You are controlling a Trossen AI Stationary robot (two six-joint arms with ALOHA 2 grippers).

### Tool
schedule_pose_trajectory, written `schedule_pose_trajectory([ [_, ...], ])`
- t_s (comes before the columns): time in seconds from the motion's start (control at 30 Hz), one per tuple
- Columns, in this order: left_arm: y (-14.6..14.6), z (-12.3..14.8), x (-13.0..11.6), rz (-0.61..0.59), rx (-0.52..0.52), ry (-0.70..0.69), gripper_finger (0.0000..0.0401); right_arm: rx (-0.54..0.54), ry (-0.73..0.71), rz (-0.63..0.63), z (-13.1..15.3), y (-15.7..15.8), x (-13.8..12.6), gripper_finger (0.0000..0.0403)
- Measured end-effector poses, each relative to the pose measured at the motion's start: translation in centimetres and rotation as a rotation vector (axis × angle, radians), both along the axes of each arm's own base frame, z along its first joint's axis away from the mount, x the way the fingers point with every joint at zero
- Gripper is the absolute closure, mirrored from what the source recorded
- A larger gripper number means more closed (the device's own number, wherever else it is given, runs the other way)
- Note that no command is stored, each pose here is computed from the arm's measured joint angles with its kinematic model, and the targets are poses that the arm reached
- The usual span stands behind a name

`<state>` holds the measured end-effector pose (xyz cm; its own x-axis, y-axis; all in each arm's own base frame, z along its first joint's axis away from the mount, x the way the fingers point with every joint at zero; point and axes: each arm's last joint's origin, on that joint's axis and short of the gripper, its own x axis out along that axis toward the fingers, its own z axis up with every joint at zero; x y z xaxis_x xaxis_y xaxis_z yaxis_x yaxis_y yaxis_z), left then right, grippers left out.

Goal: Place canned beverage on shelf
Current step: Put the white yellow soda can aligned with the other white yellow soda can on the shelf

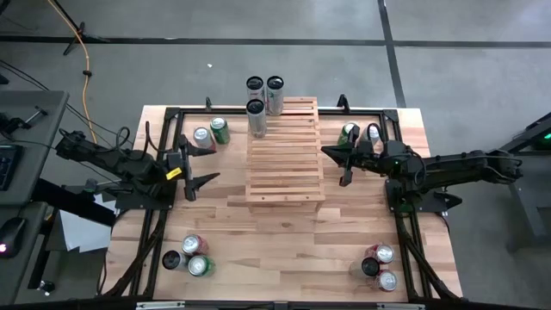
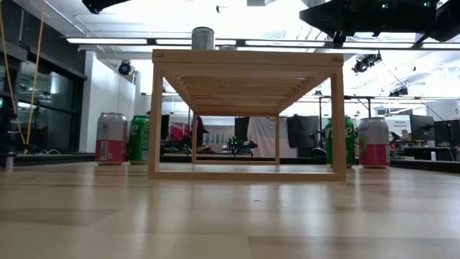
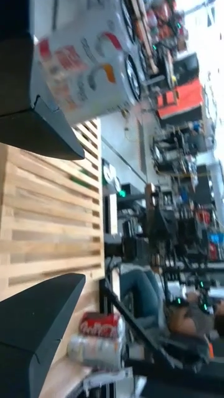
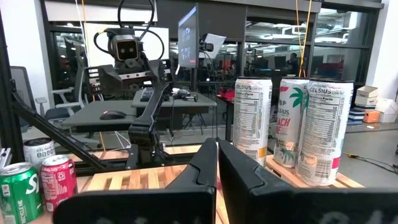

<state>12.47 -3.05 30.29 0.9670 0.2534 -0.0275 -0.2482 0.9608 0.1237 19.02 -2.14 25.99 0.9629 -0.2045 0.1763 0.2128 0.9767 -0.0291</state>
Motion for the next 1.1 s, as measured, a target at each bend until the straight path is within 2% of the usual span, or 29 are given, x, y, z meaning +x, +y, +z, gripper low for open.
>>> schedule_pose_trajectory([
  [1.1,0.06,-0.27,-0.02,0.019,0.016,0.028,0.0096,0.0,-0.001,0.0,0.04,0.0,0.01,0.0402],
])
